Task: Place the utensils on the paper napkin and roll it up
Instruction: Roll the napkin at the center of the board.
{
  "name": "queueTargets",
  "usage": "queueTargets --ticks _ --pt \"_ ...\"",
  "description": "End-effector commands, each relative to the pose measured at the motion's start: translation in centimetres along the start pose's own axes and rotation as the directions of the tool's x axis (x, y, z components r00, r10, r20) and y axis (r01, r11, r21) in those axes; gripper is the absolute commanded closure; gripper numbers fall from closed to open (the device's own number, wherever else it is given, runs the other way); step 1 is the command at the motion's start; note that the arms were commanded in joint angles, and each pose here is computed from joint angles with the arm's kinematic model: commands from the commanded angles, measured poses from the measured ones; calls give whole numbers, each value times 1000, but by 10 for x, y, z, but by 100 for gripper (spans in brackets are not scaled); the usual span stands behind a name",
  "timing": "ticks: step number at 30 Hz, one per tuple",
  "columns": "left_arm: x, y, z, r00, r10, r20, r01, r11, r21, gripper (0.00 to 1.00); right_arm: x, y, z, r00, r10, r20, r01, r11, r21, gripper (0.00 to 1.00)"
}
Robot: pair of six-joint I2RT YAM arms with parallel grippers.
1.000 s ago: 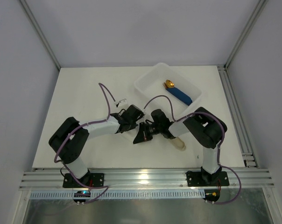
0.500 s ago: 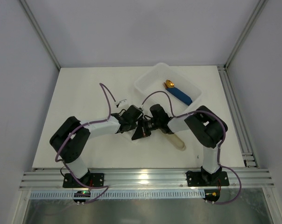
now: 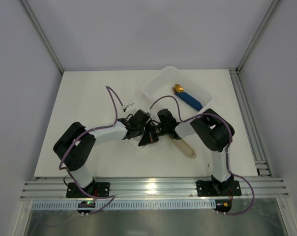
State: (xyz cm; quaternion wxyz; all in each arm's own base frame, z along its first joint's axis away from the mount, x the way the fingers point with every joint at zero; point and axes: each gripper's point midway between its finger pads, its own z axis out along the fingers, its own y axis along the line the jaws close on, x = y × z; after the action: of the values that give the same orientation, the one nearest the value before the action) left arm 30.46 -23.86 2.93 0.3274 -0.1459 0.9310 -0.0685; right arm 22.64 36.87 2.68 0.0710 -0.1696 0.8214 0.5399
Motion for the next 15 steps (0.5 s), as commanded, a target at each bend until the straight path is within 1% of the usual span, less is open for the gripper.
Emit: queueTargets --ticks 1,15 --pt "-19 -19 1 998 -9 55 7 999 39 100 -2 -23 4 999 9 33 -11 998 67 96" --pt "-26 -32 8 998 12 69 -16 998 53 100 21 -48 4 996 82 23 -85 989 120 96"
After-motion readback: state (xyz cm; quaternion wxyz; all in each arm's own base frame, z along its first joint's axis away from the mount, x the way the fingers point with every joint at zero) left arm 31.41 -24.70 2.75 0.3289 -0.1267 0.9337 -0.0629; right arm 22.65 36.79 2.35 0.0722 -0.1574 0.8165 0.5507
